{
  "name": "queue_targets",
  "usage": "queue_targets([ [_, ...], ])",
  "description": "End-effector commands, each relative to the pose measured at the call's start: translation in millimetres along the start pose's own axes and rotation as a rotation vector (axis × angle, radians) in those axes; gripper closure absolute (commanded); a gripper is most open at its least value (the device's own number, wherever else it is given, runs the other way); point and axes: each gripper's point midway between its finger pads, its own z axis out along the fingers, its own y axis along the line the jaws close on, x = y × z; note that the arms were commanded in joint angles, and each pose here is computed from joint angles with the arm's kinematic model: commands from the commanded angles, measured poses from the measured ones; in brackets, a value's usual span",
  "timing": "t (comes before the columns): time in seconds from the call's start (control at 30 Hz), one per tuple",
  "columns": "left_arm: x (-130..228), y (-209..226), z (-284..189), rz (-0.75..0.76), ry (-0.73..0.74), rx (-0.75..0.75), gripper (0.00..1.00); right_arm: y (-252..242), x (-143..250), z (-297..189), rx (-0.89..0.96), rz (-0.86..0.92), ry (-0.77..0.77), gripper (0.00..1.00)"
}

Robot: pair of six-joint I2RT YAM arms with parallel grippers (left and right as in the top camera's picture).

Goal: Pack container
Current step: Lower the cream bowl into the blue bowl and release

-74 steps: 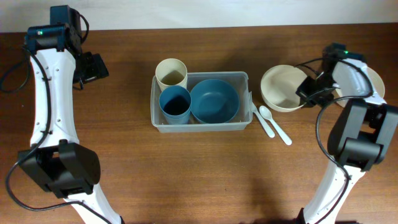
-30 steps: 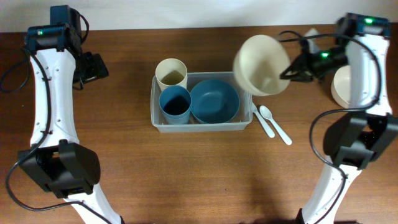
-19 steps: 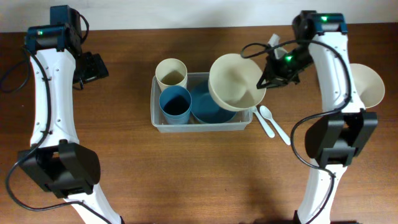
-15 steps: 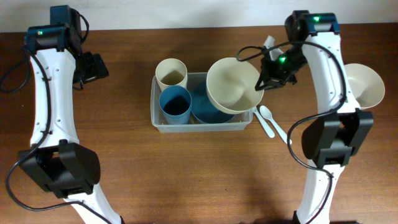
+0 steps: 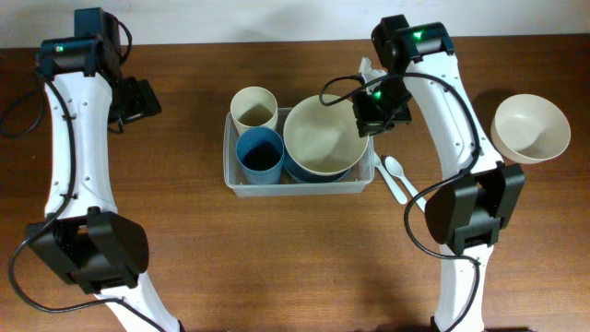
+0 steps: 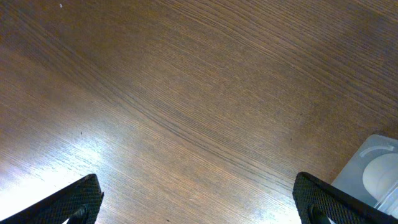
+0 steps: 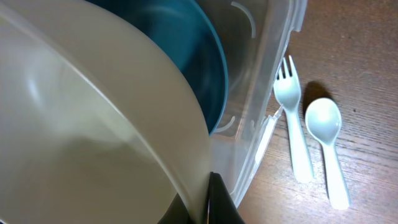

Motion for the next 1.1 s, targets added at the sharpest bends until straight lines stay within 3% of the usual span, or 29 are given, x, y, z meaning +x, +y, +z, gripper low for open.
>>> queue_targets([
  [0.0, 0.2, -0.1, 4.3, -0.015, 0.01, 0.0, 0.0, -3.9, -5.7, -0.8, 0.036, 0.024, -0.019, 0.96],
  [0.63, 0.2, -0.1, 4.3, -0.015, 0.01, 0.0, 0.0, 4.5, -19.7, 37.2, 0.041, -0.01, 0.004, 0.95],
  [0.7, 0.2, -0.1, 4.3, -0.015, 0.01, 0.0, 0.0, 4.4, -20.0, 37.1, 0.041, -0.01, 0.003, 0.69],
  [0.73, 0.2, -0.1, 4.3, -0.015, 0.01, 0.0, 0.0, 4.3, -19.9, 37.1, 0.041, -0.01, 0.003, 0.47],
  [0.9, 0.2, -0.1, 4.3, -0.015, 0.01, 0.0, 0.0, 2.0, -19.9, 36.5, 0.041, -0.004, 0.004, 0.16],
  [1.07, 0.2, -0.1, 4.3, -0.015, 0.01, 0.0, 0.0, -9.2, -14.9, 22.9, 0.042, 0.03, 0.013, 0.25],
])
